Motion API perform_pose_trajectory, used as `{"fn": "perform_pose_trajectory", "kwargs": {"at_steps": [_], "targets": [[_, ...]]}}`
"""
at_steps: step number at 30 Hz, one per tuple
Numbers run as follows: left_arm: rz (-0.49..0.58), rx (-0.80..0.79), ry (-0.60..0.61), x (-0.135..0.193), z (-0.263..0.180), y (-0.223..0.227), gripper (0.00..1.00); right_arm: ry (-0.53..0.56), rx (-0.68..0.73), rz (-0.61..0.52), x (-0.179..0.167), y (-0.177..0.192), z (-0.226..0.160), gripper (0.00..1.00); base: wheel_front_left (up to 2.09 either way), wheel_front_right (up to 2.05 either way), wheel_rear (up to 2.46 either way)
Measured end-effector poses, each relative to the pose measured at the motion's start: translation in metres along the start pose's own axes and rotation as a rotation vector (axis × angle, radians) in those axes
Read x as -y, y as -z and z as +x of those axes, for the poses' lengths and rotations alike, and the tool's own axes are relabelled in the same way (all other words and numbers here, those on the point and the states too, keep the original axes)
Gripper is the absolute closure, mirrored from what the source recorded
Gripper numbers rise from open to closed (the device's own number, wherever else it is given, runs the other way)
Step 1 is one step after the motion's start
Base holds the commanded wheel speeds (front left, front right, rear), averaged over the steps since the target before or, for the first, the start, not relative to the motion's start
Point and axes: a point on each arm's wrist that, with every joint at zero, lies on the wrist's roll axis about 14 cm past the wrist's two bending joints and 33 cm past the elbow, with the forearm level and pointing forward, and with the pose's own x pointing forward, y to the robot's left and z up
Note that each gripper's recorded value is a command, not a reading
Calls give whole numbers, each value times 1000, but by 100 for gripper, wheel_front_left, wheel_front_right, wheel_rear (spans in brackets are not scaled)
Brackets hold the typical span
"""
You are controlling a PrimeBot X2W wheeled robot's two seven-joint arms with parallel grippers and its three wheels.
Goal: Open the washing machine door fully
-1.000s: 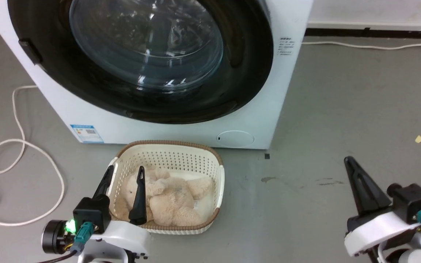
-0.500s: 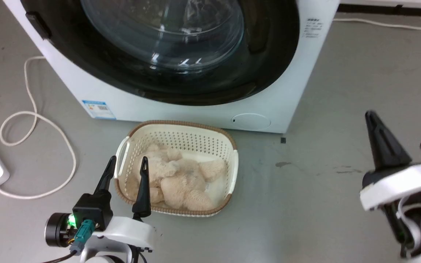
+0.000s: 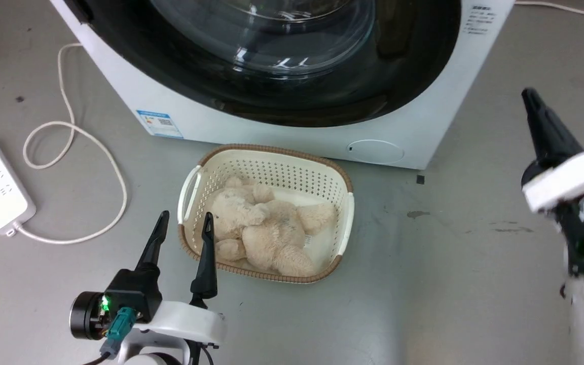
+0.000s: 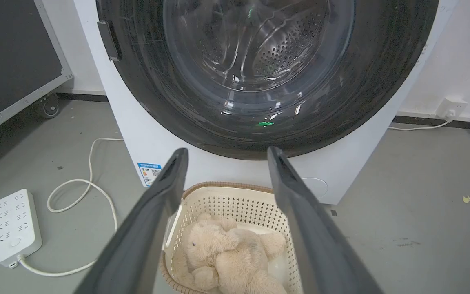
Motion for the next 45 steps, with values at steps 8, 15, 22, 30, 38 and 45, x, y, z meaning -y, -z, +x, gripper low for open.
{"fn": "perform_pose_trajectory", "kwargs": {"at_steps": [8, 15, 22, 30, 38, 45], "targets": [[-5, -18, -15, -4, -1, 9, 0, -10, -82, 159, 1, 3, 43, 100, 0, 0, 0], [-10, -32, -32, -7, 0, 16, 0, -12, -166, 302, 3, 11, 80, 100, 0, 0, 0], [-15, -34, -47, -9, 3, 19, 0, -40, -257, 411, -6, 18, 114, 100, 0, 0, 0], [-21, -45, -74, -14, 5, 25, 0, -77, -317, 508, -15, 23, 142, 100, 0, 0, 0], [-16, -38, -98, -19, 9, 26, 0, -108, -413, 612, -18, 38, 155, 100, 0, 0, 0], [-15, -5, -102, -20, 9, 19, 0, -157, -535, 682, -32, 50, 145, 100, 0, 0, 0]]}}
